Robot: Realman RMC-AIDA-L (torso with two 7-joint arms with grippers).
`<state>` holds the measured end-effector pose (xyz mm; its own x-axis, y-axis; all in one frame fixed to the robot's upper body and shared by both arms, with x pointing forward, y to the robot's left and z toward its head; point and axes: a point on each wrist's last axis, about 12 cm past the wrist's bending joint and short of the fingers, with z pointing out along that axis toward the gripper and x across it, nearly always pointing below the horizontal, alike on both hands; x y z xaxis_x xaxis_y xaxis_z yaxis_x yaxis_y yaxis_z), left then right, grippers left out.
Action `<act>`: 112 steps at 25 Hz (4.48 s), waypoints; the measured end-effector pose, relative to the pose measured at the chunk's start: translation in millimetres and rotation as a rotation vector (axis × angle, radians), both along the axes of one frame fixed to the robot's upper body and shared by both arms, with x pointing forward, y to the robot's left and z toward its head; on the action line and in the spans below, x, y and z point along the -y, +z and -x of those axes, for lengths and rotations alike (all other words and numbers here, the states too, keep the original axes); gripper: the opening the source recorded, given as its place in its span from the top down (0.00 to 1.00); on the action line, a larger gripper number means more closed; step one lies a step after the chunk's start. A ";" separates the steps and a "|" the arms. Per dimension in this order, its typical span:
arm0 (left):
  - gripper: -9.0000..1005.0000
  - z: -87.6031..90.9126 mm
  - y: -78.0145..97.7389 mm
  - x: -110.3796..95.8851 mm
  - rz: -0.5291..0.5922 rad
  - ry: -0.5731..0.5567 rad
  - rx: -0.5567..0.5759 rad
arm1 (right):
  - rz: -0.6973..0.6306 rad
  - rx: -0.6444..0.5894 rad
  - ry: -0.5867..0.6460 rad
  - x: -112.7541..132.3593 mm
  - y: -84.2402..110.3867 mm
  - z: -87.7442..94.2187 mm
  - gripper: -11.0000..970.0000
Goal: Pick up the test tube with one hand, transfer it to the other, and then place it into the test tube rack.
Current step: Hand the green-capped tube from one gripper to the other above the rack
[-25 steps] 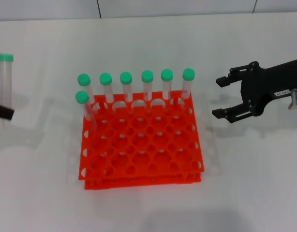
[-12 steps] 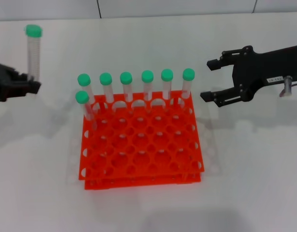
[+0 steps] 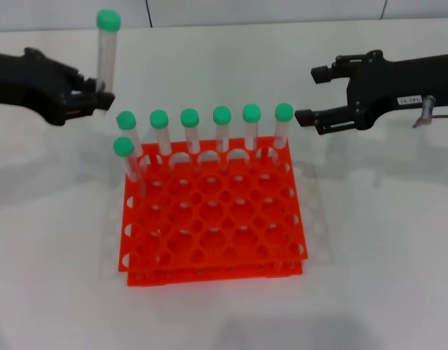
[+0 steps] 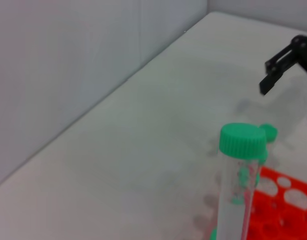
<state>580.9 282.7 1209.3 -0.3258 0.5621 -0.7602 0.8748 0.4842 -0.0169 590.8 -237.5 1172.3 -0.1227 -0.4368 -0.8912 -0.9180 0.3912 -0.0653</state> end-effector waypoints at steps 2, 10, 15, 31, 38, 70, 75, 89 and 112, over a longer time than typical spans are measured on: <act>0.81 -2.8 -0.5 4.0 0.022 -0.026 0.028 | -0.037 -0.004 -0.025 0.4 -1.2 -1.9 0.17; 0.81 -10.5 -12.8 18.7 0.148 -0.140 0.070 | -0.106 -0.004 -0.058 1.2 -3.9 -4.6 0.17; 0.81 -10.7 -29.1 25.3 0.188 -0.185 0.094 | -0.137 0.006 -0.051 -1.3 -5.2 -4.2 0.18; 0.81 -10.6 -54.8 30.7 0.258 -0.238 0.167 | -0.230 -0.003 -0.089 -1.6 -2.8 -6.2 0.18; 0.81 -13.6 -52.5 32.9 0.257 -0.240 0.156 | -0.335 -0.032 -0.087 -1.2 -2.4 -1.5 0.18; 0.81 -21.3 -51.8 46.6 0.232 -0.233 0.105 | -0.521 -0.045 0.083 -54.1 -9.7 -5.4 0.21; 0.80 -23.2 -51.0 49.4 0.231 -0.231 0.104 | -0.515 -0.035 0.078 -62.5 -10.0 -6.9 0.21; 0.80 -26.0 -55.7 62.5 0.204 -0.245 0.096 | -0.527 0.001 0.082 -77.3 -9.7 -7.3 0.22; 0.80 -28.2 -53.8 67.6 0.194 -0.258 0.104 | -0.522 0.027 0.068 -84.6 -11.1 -9.0 0.38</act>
